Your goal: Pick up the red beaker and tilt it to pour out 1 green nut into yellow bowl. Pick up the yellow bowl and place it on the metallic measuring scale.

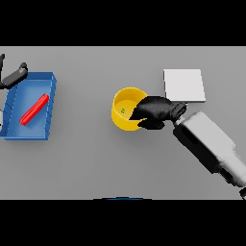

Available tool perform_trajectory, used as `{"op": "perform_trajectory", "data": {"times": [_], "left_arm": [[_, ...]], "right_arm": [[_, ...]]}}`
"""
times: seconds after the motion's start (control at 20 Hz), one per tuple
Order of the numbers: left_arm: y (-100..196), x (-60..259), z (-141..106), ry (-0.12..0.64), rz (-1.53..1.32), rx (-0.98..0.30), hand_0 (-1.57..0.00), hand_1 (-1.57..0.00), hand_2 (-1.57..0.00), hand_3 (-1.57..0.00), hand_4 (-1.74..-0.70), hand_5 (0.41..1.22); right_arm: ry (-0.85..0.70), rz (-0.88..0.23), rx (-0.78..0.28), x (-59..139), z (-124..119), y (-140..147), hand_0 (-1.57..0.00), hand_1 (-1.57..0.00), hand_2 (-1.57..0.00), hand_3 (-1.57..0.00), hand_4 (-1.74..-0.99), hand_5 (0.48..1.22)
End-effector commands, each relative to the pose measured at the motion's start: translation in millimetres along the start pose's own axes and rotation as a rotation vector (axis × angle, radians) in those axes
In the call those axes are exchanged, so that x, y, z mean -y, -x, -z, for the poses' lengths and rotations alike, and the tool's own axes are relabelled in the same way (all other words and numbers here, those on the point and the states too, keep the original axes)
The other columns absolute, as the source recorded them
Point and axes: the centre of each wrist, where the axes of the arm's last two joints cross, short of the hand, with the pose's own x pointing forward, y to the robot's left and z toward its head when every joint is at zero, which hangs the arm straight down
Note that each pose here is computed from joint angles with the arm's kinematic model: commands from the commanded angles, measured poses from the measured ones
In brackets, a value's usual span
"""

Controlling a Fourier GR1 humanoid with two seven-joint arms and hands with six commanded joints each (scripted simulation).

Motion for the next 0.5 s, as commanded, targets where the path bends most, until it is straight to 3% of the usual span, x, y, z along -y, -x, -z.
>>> {"op": "perform_trajectory", "data": {"times": [0.0,0.25,0.4,0.45], "left_arm": [[2,1,-2,-0.003,-0.002,0.013,0.00,0.00,0.00,0.00,-0.79,0.731],[-4,-1,-2,-0.008,-0.010,0.033,0.00,0.00,0.00,0.00,-0.80,0.737],[-1,1,-1,-0.005,-0.006,0.023,0.00,0.00,0.00,0.00,-0.80,0.747],[-1,0,0,-0.012,-0.005,0.018,0.00,0.00,0.00,0.00,-0.79,0.748]], "right_arm": [[0.002,-0.009,-0.012,6.5,-5,1,-1.54,-1.54,-1.54,-1.34,-1.719,1.216],[0.008,-0.012,-0.052,18.2,-14,3,-1.56,-1.55,-1.56,-1.35,-1.724,1.218],[0.033,-0.010,-0.103,30.8,-22,11,-1.57,-1.56,-1.56,-1.27,-1.723,1.219],[0.056,-0.025,-0.118,36.2,-27,14,-1.47,-1.53,-1.57,-1.28,-1.723,1.220]]}}
